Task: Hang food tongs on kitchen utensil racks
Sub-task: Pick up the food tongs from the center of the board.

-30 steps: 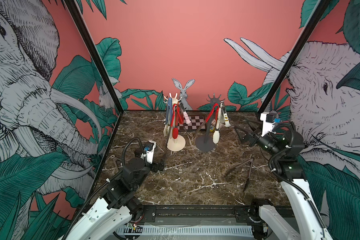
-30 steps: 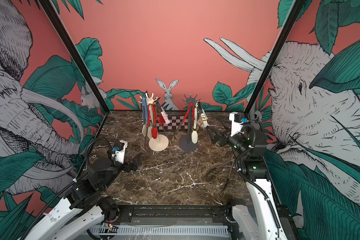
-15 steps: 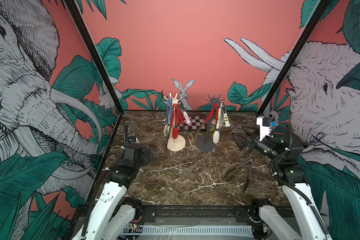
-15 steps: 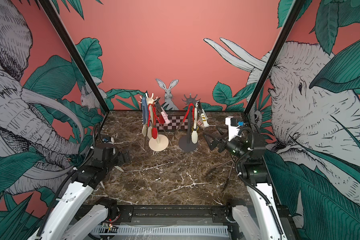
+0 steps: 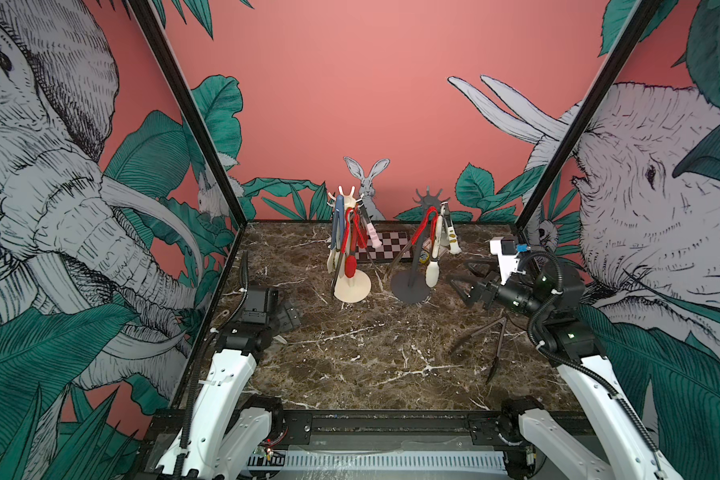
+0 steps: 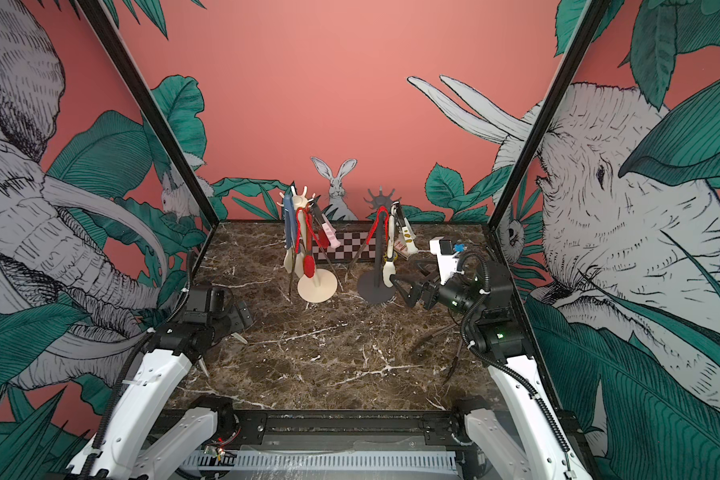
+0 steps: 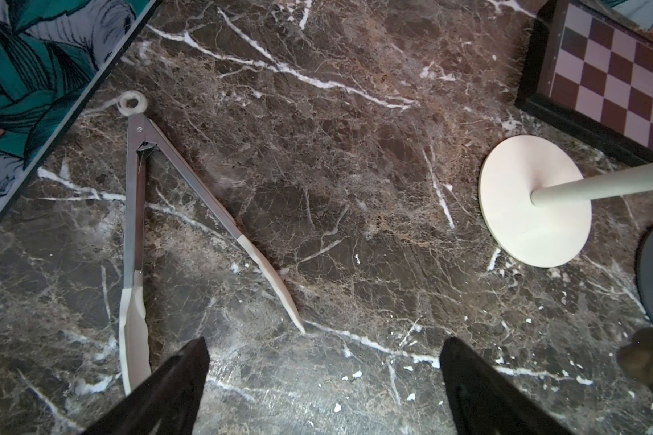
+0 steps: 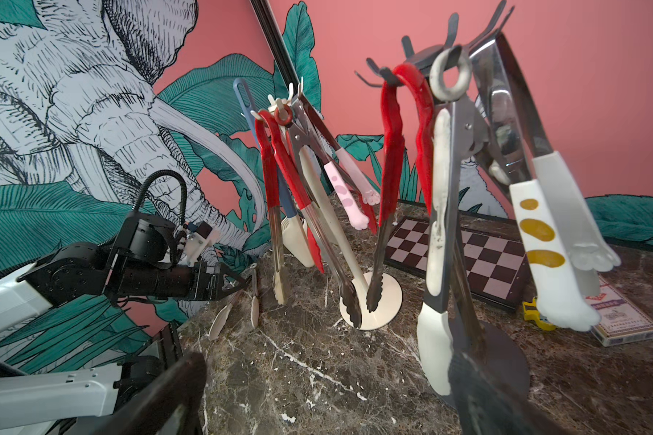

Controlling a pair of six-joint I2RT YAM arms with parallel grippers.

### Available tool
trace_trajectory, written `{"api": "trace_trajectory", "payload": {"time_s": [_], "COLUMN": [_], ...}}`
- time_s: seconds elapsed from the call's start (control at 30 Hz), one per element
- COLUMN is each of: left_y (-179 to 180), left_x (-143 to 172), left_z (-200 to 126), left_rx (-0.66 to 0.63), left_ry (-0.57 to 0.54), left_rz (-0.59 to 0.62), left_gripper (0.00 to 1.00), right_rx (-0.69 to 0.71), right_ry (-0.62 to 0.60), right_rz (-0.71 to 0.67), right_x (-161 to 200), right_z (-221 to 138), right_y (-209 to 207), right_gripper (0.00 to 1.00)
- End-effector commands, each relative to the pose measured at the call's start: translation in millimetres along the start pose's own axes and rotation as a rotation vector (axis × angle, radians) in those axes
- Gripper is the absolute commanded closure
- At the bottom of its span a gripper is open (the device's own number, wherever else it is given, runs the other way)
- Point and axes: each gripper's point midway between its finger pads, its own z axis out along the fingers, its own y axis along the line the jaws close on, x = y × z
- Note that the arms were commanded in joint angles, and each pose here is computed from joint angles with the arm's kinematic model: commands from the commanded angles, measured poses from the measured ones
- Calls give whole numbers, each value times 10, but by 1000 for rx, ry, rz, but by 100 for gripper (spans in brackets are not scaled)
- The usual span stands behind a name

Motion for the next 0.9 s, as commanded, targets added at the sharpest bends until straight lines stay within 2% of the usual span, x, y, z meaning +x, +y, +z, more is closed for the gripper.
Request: {"api": "trace_trajectory", "payload": {"time_s": [0.0,0.4,0.87], "left_y": [128,314,592], "left_x": [57,151,10], "left_z": [17,238,612], "left_rx": [-44,-107,-159], "left_ry": [26,115,152], "left_rz": [-66,-119,-186], "left_gripper": [3,7,19], "right_rx": [-33,-127,-173], "right_ry": [-8,71,78], "right_rz": [-41,-41,-32], "right_x": [-23,41,82], "right_z": [62,300,380], "right_y": [47,188,279], "right_gripper": [1,1,1]}}
